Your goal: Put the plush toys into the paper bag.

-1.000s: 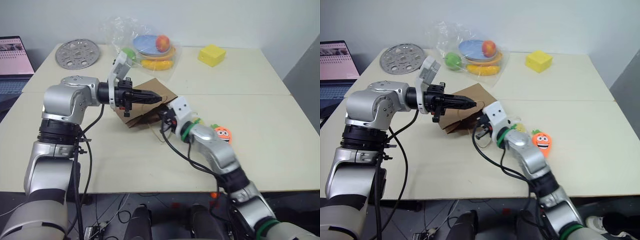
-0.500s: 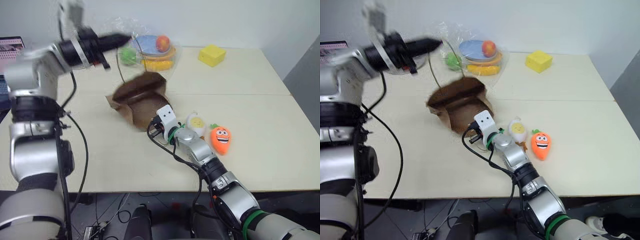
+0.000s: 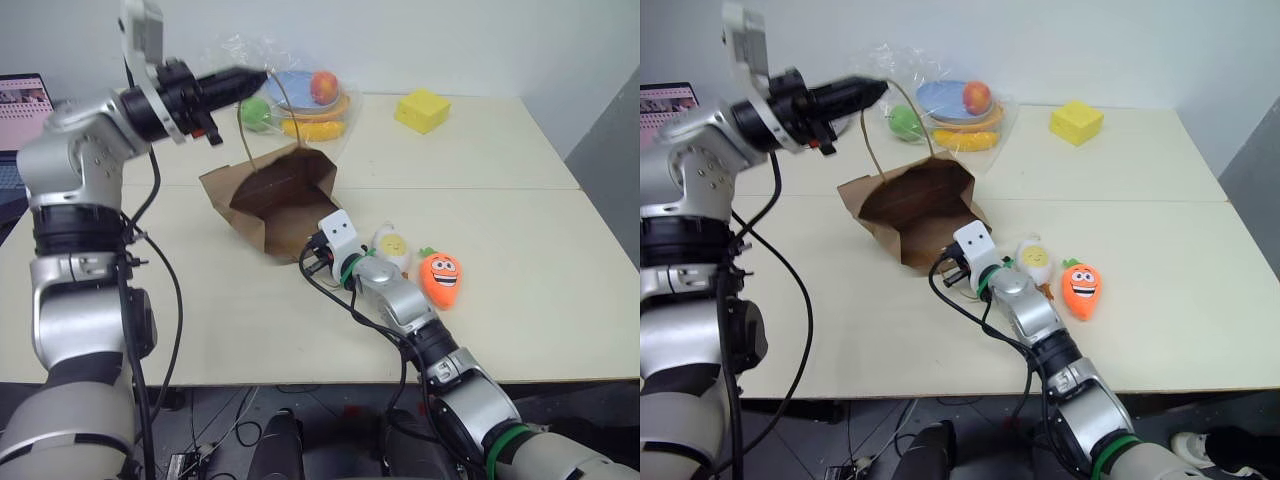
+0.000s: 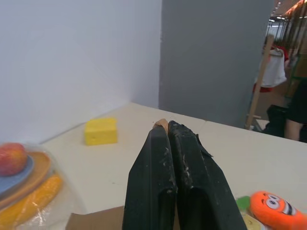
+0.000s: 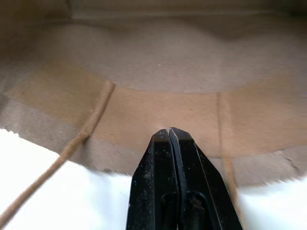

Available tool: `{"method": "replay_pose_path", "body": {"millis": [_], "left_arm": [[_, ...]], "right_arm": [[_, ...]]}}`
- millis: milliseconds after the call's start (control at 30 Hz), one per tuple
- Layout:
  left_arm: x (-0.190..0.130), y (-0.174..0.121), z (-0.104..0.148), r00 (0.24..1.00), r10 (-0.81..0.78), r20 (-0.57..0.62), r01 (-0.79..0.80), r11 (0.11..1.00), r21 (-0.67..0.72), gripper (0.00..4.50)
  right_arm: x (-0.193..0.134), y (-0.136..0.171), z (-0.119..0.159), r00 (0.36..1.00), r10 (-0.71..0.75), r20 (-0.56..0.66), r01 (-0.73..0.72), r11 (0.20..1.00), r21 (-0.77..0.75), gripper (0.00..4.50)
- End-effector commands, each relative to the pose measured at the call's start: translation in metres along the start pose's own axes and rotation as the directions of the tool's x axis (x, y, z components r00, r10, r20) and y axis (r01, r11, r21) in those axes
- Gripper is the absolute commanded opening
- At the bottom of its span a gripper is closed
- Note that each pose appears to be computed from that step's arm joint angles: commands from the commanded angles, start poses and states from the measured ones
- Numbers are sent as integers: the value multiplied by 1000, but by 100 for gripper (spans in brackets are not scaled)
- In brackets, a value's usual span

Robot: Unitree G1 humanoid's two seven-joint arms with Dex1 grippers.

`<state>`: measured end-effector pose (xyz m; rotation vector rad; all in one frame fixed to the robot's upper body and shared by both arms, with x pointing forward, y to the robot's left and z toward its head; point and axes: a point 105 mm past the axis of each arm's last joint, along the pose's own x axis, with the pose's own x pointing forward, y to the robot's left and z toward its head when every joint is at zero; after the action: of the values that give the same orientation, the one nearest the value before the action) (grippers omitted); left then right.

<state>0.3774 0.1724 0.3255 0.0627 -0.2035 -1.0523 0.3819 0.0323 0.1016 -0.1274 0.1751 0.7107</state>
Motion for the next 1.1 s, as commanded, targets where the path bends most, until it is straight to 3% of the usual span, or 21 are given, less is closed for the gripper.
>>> {"method": "replay_pose_path", "body": {"millis": [33,167,367,500,600,767,1100], "left_arm": [[1,-13,2,998,-61,-25,62,996,67,0],[1,-17,-5,994,-94,-52,96,994,46,0],[1,-19,-9,991,-119,-67,122,992,45,0],[1,-18,-9,991,-116,-67,118,992,40,0],[0,-19,-8,989,-124,-76,128,991,46,0],[1,-21,-7,987,-134,-83,138,989,48,0],[0,-24,-7,986,-139,-96,144,988,49,0]], "right_arm": [[-20,20,53,962,119,244,-127,992,14,2],[-56,30,81,914,215,345,-200,977,-78,2],[-95,15,101,890,182,419,-174,983,-58,194],[-119,-14,102,903,114,413,-88,993,-83,333],[-134,-60,66,963,-92,252,113,991,-67,433],[-127,-66,12,983,-183,4,181,969,-167,444],[-117,-65,0,974,-225,-28,221,969,-110,444]]}}
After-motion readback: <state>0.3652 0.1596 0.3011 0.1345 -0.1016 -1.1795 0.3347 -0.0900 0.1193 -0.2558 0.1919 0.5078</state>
